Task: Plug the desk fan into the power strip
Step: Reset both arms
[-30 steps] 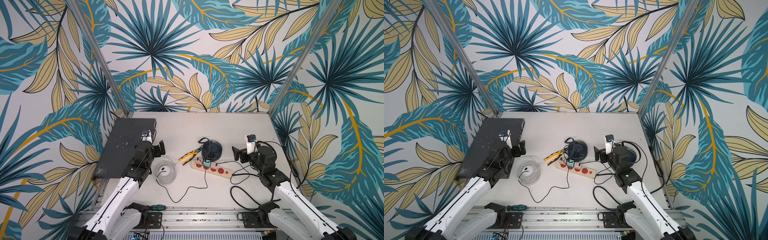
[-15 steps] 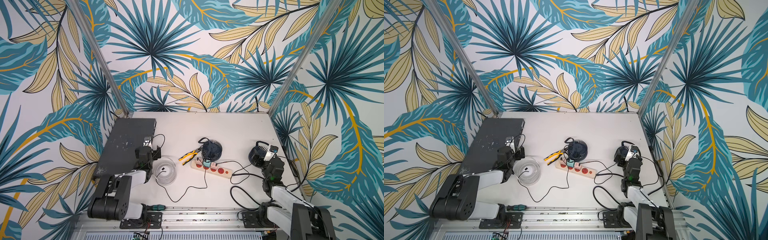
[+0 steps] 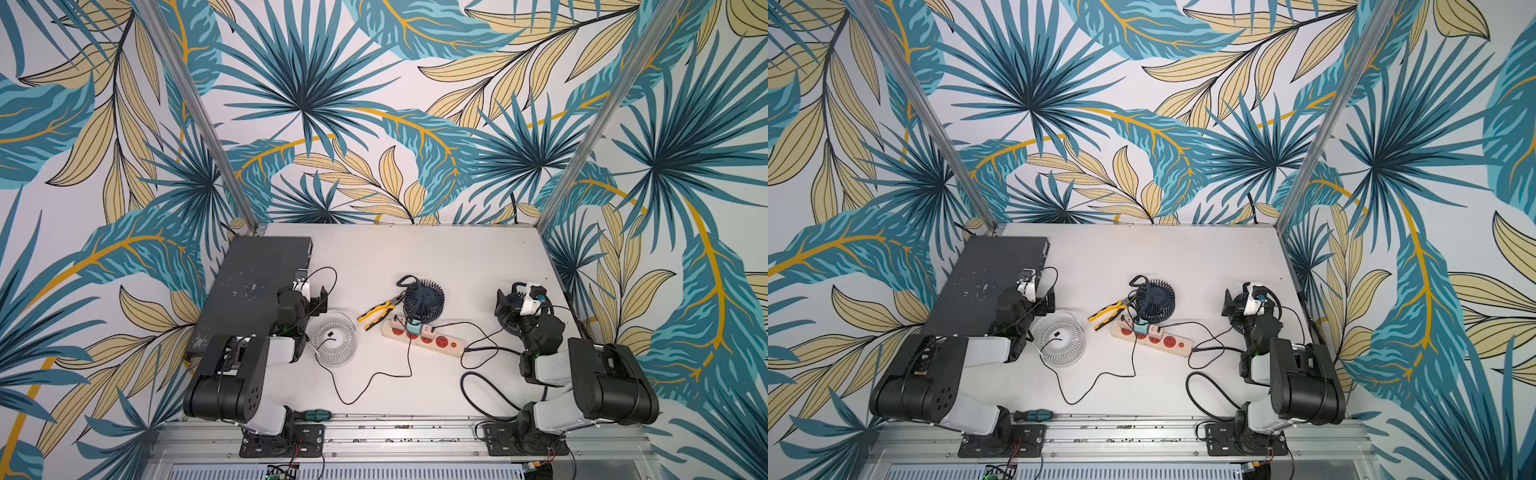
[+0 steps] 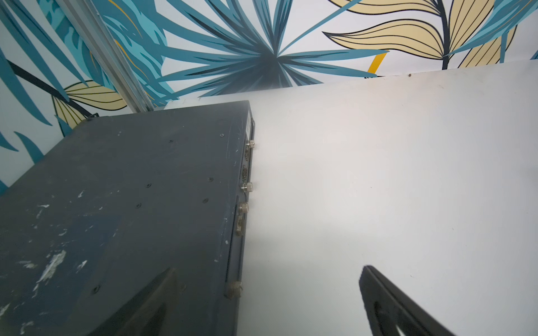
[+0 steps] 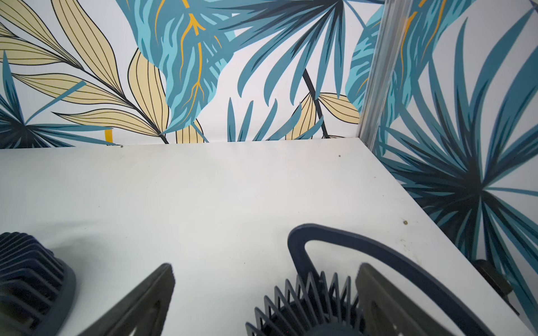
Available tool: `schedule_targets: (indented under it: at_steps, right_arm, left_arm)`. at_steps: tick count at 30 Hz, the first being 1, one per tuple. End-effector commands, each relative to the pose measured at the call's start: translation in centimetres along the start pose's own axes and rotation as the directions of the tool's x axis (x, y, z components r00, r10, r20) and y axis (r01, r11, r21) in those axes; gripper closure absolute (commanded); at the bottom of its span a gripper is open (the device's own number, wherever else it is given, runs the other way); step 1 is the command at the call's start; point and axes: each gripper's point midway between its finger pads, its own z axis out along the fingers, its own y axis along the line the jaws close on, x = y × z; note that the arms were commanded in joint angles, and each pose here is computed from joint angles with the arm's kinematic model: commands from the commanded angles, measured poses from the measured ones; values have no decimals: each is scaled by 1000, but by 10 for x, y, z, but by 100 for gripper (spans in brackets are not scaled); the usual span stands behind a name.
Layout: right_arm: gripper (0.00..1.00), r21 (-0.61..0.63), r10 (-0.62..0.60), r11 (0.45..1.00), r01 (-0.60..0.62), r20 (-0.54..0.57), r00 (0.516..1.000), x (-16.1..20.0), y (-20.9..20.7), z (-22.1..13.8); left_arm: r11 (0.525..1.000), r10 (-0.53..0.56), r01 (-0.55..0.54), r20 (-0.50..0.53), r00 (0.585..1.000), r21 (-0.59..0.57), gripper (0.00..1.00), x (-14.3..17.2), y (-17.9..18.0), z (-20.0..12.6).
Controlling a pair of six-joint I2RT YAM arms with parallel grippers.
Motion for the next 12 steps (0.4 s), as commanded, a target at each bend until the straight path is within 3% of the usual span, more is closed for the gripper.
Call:
schedule_targets:
  at_steps: [1, 12]
  right_arm:
    - [0, -2, -12, 1000, 13, 25, 1000, -9, 1, 5]
    - [0, 34, -7, 999, 6, 27, 1000, -10, -4, 5]
  left_arm:
    - [1000, 4, -4, 38, 999, 4, 0, -12, 1, 2]
    - [1000, 5, -6, 38, 999, 11, 0, -12, 0, 2]
